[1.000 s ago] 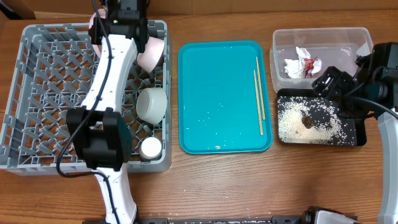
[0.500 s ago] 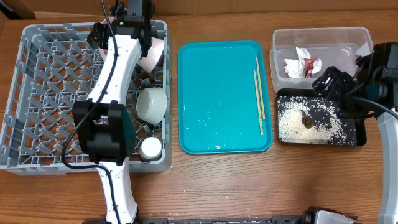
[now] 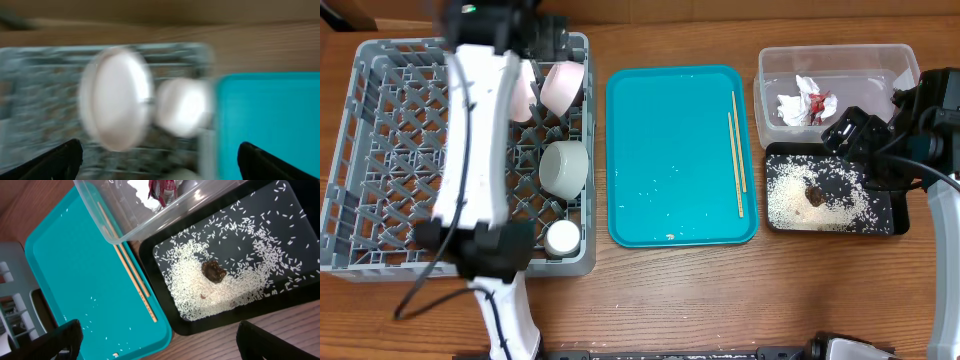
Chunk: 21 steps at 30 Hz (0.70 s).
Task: Sort waste into correct bins and load items into the dishwasher
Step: 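Lift the pink plate into the rack's back row and release, then reach the left gripper to the wooden chopsticks on the tray, grasp one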
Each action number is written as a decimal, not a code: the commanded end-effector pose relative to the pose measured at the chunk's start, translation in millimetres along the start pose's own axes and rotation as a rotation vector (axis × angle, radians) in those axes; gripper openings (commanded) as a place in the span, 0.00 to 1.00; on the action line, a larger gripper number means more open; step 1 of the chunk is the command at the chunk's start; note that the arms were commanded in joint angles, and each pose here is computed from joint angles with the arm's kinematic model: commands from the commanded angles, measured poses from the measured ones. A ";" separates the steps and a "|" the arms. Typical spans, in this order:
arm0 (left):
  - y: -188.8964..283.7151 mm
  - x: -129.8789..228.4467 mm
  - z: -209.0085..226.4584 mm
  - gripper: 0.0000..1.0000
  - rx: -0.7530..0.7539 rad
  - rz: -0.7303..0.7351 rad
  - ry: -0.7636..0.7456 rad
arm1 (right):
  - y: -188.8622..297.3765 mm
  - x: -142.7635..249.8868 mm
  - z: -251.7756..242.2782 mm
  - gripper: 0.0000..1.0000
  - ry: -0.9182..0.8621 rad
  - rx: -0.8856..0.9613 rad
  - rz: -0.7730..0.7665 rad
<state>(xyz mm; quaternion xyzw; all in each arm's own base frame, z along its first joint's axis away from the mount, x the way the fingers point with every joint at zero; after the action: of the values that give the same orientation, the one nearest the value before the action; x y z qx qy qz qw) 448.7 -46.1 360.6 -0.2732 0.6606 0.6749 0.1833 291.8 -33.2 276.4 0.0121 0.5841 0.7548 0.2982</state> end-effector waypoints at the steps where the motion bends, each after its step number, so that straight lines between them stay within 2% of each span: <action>1: 45.0 16.2 -62.5 1.00 0.544 0.121 0.064 | 5.2 -5.1 0.7 1.00 0.002 0.001 -0.025; 2: 44.9 22.2 -72.7 0.92 0.590 0.158 0.053 | 5.2 -5.2 0.7 1.00 0.002 0.001 -0.025; 3: 41.1 27.0 -79.7 0.84 0.586 0.178 0.041 | 5.2 -5.2 0.7 1.00 0.002 0.001 -0.025; 4: 35.9 32.0 -86.1 0.80 0.553 0.192 0.032 | 5.2 -5.1 0.7 1.00 0.002 0.001 -0.025; 8: -3.3 61.1 -118.1 0.82 0.295 0.249 0.110 | 5.2 -5.1 0.7 1.00 0.002 0.001 -0.025; 12: -38.2 97.7 -165.8 0.82 0.225 0.308 0.092 | 5.2 -5.2 0.7 1.00 0.002 0.001 -0.025; 16: -67.3 131.6 -216.2 0.63 0.271 0.389 0.125 | 5.2 -5.1 0.7 1.00 0.002 0.001 -0.025; 17: -73.2 139.6 -226.0 0.62 0.277 0.409 0.125 | 5.2 -5.1 0.7 1.00 0.002 0.001 -0.025; 19: -86.0 155.0 -242.2 0.71 0.271 0.437 0.132 | 5.2 -5.1 0.7 1.00 0.002 0.001 -0.025; 20: -92.9 162.8 -249.4 0.81 0.265 0.451 0.135 | 5.2 -5.1 0.7 1.00 0.002 0.001 -0.025; 21: -98.6 170.0 -255.7 0.84 0.263 0.460 0.123 | 5.2 -5.1 0.7 1.00 0.001 0.001 -0.025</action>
<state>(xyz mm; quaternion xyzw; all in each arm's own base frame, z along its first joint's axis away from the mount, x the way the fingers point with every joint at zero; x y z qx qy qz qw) 410.2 -301.3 199.7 -0.1176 0.7964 0.5907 0.0547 291.7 -33.2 276.3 0.0121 0.5841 0.7549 0.2980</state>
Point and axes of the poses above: each gripper's point midway between its finger pads, its own y axis back along the fingers, its own z axis along the line the jaws close on, x = y × z, the point moved 6 cm from there along y, back along the fingers, and after that the axes turned 6 degrees about y, right-handed, at the moved point
